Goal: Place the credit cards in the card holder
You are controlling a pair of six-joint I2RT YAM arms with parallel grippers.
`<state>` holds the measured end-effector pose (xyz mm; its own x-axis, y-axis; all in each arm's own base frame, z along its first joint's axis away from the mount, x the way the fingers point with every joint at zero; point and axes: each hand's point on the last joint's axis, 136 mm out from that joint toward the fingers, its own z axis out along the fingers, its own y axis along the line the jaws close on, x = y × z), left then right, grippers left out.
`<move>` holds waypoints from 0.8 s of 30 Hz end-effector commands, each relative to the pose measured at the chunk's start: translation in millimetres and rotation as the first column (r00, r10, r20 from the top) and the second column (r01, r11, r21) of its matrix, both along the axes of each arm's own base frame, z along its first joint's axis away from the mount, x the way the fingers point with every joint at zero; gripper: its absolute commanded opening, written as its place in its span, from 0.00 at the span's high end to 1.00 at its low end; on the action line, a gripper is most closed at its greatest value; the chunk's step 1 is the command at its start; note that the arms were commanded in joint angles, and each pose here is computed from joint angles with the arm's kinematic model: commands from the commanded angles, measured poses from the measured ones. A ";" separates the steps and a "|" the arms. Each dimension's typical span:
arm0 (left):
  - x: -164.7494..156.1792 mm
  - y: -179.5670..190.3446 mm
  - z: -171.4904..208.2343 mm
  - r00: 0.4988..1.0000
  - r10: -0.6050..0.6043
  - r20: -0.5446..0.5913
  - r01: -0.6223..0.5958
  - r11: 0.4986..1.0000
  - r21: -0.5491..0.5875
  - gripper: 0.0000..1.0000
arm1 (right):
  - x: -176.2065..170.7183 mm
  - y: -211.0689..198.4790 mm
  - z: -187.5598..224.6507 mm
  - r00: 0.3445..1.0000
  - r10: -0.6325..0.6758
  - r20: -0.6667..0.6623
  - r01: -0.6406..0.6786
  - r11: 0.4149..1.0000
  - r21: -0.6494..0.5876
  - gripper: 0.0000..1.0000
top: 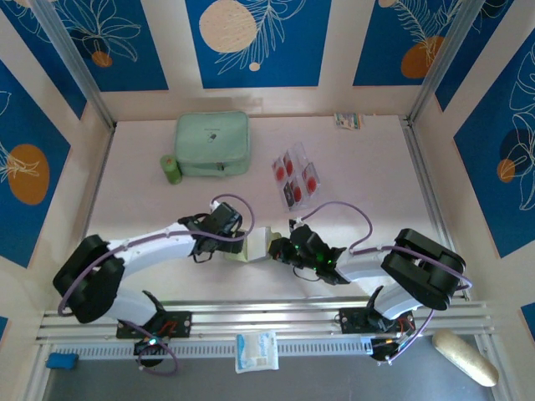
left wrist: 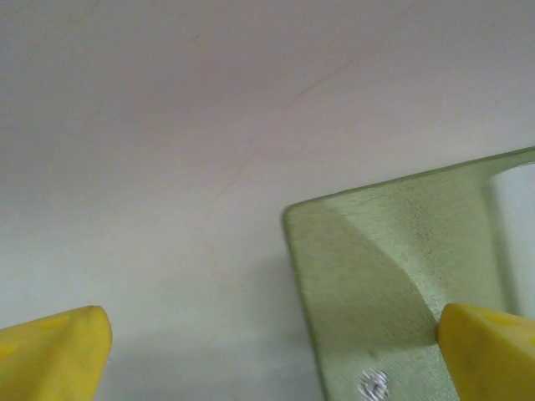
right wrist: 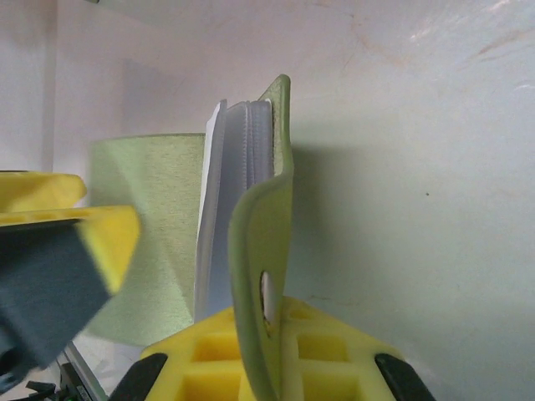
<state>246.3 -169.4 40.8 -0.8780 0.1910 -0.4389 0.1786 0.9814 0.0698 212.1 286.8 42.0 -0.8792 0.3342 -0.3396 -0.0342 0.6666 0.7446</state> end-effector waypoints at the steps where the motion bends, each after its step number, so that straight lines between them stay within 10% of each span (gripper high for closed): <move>1: -2.9 19.9 -15.5 0.999 0.008 -0.054 -0.001 0.990 0.143 0.00 | 3.4 -3.6 3.8 0.999 -0.028 0.019 0.028 1.000 0.008 1.00; 10: 4.7 9.9 -6.6 0.999 0.009 -0.045 -0.004 0.993 0.118 0.00 | 2.1 -4.0 6.0 0.999 -0.026 0.022 0.026 1.000 0.015 1.00; 17: 14.4 -37.8 60.6 0.999 -0.016 0.040 0.023 0.980 -0.196 0.00 | 2.8 -2.7 8.4 0.999 -0.025 0.028 0.025 0.999 0.024 1.00; 24: 13.7 -95.1 116.5 0.997 -0.034 0.066 0.065 0.823 -0.564 0.00 | 3.0 -1.5 7.5 0.999 -0.025 0.028 0.024 0.999 0.026 1.00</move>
<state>262.2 -234.9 132.8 -0.8321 0.0263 -0.5540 0.2257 0.9285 -0.2949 212.3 286.2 45.5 -0.8751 0.3424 -0.3420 -0.0366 0.6578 0.7523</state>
